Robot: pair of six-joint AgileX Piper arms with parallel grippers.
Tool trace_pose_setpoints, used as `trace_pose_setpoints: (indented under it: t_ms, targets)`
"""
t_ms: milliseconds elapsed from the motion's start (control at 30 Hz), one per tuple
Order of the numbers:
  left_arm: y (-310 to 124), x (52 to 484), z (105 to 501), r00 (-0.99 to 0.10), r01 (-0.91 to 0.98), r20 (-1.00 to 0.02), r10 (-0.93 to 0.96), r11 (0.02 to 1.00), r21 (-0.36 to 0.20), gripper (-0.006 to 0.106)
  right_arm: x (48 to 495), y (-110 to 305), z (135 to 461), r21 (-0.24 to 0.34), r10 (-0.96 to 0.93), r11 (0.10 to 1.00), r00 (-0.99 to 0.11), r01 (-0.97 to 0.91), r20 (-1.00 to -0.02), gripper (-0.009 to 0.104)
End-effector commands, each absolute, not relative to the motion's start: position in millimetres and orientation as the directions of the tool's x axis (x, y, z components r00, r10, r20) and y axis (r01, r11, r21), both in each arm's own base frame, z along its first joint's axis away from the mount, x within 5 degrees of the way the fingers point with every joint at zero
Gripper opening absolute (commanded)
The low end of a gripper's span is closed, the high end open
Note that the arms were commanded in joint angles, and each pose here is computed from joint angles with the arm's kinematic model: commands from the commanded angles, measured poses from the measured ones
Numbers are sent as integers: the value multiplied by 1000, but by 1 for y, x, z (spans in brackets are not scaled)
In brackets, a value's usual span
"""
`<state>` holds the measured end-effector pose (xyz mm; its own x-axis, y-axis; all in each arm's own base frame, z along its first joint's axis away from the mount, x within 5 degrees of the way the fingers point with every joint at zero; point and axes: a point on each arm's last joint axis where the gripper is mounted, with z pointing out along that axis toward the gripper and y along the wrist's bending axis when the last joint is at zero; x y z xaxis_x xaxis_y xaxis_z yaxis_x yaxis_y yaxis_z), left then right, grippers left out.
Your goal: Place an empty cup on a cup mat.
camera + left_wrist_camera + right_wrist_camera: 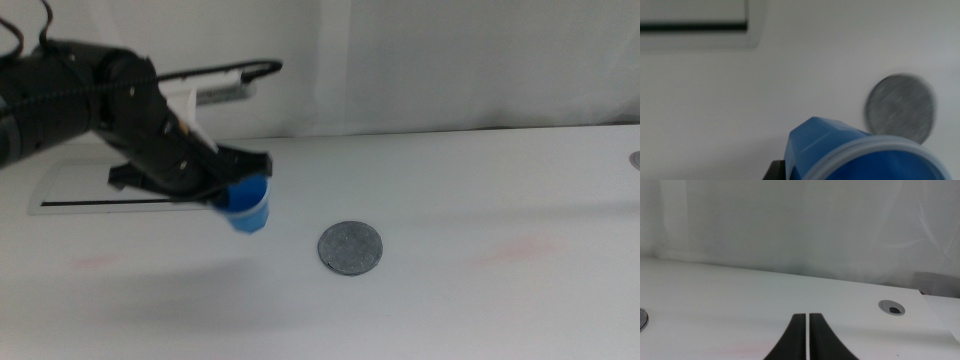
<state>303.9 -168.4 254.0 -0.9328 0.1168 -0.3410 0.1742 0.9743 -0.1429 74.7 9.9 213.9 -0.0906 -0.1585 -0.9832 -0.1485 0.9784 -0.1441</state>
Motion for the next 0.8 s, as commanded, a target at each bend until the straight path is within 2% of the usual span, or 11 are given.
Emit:
trace_pose_setpoints:
  t_ms: [0, 133, 333, 533, 767]
  targets:
    - [-183, 308, 270, -918, 205, -376, 130, 965, -167, -3, 75, 10, 213, -152, -166, 977, -90, -147, -982, -3]
    - [-204, 318, 276, -908, 249, -383, 170, 954, -166, -3, 75, 10, 213, -152, -166, 977, -90, -147, -982, -3]
    - [-248, 330, 263, -898, 328, -356, 258, 932, -152, -3, 75, 10, 213, -152, -166, 977, -90, -147, -982, -3]
    - [-282, 326, 234, -890, 386, -316, 329, 912, -138, -3, 75, 10, 213, -152, -166, 977, -90, -147, -982, -3]
    - [-296, 327, 206, -891, 401, -286, 354, 907, -128, -3, 75, 10, 213, -152, -166, 977, -90, -147, -982, -3]
